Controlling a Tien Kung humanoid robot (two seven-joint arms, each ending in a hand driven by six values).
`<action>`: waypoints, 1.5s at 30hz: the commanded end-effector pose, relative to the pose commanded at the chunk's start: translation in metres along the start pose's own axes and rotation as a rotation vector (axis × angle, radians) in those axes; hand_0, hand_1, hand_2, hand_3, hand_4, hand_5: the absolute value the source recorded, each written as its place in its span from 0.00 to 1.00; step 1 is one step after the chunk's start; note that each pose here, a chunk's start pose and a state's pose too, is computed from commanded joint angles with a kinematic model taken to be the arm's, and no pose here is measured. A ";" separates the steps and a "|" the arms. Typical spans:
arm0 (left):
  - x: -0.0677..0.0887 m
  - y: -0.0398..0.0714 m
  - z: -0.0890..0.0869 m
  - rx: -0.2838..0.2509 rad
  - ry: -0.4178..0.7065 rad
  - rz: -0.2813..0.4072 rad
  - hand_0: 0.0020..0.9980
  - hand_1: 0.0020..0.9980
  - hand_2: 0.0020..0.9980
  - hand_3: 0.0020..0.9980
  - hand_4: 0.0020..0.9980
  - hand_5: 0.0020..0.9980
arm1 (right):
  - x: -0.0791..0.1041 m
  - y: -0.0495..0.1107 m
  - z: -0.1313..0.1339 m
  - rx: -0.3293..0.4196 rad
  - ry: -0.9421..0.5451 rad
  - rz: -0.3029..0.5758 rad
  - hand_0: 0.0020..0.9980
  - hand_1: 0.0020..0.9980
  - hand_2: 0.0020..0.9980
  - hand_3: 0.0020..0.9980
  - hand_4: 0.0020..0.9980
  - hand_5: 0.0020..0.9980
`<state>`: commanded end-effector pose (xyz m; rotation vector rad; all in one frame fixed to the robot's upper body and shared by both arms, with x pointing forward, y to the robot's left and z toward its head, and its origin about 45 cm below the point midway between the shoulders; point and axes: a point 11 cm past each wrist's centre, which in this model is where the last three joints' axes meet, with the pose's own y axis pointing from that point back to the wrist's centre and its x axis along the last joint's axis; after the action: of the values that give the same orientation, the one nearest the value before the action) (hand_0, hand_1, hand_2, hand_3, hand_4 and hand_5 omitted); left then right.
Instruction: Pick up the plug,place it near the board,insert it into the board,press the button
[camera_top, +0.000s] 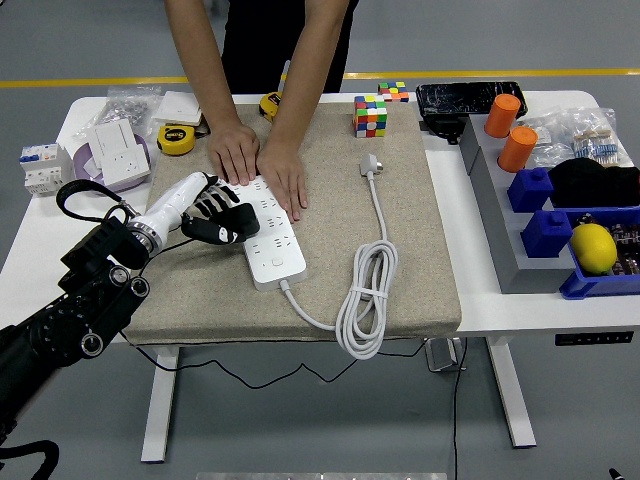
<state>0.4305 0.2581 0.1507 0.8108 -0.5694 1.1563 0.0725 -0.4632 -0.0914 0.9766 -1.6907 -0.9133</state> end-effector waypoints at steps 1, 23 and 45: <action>0.000 0.000 0.000 -0.001 -0.004 0.000 0.37 0.33 0.42 0.53 0.94 0.03 | 0.000 0.000 0.000 0.000 0.000 0.000 0.88 0.79 0.77 0.79 1.00 0.91; 0.001 -0.001 0.004 -0.006 -0.162 -0.015 0.31 0.18 0.32 0.49 0.87 0.07 | 0.001 0.000 -0.001 0.003 -0.005 0.002 0.88 0.79 0.77 0.79 1.00 0.92; 0.004 0.002 0.012 -0.022 -0.232 -0.034 0.29 0.10 0.13 0.21 0.70 0.28 | 0.002 0.000 0.002 -0.002 -0.005 0.006 0.88 0.79 0.77 0.79 1.00 0.92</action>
<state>0.4296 0.2514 0.1611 0.9392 -0.7552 1.0298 0.0705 -0.4648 -0.0911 0.9686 -1.6951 -0.9142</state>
